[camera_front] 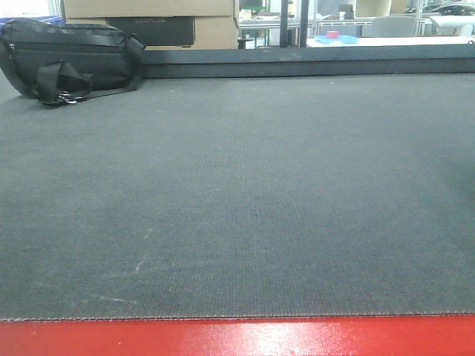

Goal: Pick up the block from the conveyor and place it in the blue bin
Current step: 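Lift both held blocks up off the conveyor belt, then drive the base away from the conveyor toward the blue-bin shelves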

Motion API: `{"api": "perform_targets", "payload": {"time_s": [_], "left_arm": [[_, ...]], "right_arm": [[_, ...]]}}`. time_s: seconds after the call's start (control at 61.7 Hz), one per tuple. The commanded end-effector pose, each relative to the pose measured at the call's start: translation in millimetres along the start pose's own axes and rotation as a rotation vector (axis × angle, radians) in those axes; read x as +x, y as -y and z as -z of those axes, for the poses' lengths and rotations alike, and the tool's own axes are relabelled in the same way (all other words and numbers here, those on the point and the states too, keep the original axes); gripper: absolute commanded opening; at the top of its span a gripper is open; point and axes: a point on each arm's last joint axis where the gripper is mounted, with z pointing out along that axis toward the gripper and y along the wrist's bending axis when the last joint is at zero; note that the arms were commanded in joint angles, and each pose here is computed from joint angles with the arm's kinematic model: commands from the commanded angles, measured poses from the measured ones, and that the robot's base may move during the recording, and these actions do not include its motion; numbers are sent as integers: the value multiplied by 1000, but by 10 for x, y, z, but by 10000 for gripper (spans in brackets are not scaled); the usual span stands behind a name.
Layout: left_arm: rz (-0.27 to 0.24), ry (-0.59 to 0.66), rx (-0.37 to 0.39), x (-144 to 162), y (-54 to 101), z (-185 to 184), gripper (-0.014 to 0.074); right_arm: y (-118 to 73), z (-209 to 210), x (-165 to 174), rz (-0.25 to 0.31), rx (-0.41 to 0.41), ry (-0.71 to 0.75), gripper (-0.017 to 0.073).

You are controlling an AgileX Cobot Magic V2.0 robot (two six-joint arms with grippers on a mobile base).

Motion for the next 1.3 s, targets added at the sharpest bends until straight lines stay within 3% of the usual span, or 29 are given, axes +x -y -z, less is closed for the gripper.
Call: {"api": "perform_targets", "payload": {"time_s": [0.0, 1.28], "left_arm": [[3, 25, -5, -22, -5, 12, -111], [3, 25, -5, -22, -5, 12, -111]], "right_arm": [[2, 17, -33, 4, 3, 34, -162], [2, 17, -33, 4, 3, 34, -162]]}}
